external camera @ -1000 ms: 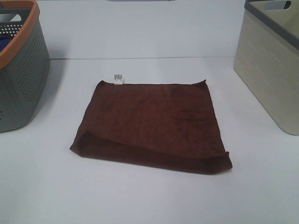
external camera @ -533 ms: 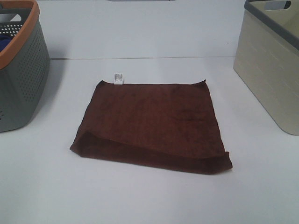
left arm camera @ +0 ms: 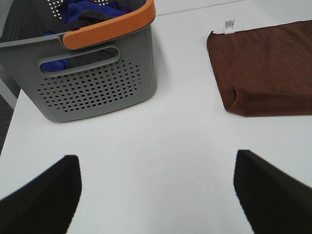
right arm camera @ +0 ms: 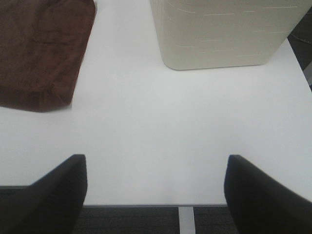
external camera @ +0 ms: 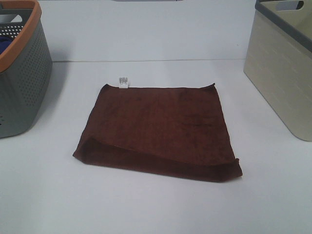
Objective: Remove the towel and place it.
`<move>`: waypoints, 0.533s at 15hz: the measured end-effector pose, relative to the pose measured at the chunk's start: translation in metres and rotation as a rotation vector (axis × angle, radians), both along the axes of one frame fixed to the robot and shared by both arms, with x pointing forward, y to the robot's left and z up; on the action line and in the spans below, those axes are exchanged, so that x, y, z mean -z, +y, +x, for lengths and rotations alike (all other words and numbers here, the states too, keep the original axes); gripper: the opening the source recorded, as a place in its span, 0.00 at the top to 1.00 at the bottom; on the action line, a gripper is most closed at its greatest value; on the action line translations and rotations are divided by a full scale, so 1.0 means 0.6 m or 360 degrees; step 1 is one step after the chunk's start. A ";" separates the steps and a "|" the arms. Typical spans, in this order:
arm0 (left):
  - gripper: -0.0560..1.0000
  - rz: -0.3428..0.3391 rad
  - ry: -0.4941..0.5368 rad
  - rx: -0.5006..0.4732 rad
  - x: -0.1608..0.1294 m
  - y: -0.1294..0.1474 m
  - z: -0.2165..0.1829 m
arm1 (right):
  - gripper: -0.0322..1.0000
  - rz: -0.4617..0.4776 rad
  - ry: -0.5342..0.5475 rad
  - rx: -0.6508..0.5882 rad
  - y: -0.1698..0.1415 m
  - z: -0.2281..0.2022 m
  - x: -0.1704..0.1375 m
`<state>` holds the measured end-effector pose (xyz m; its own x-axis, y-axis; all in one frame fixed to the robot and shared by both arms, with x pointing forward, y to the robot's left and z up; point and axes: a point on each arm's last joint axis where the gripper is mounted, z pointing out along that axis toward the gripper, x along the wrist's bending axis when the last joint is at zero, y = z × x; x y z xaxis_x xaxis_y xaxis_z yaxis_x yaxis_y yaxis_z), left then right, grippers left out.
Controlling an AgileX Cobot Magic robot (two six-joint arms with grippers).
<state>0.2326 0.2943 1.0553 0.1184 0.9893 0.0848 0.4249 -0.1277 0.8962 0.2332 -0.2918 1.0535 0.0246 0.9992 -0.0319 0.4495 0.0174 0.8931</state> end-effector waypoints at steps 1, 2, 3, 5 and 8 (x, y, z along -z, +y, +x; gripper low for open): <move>0.18 -0.0008 0.0000 0.0004 0.000 0.000 0.000 | 0.31 -0.0021 0.0001 -0.0011 0.000 0.000 0.000; 0.18 -0.0008 0.0000 0.0004 0.000 0.000 0.000 | 0.31 -0.0024 0.0001 -0.0023 0.000 0.000 0.000; 0.18 -0.0010 0.0000 0.0005 0.000 -0.001 0.000 | 0.31 -0.0024 0.0001 -0.0030 0.000 0.000 0.000; 0.18 -0.0010 0.0000 0.0005 0.000 -0.001 0.000 | 0.31 -0.0024 0.0001 -0.0033 0.000 0.000 0.000; 0.18 -0.0010 0.0000 0.0005 0.000 -0.001 0.000 | 0.31 -0.0013 0.0000 -0.0048 0.001 0.000 0.000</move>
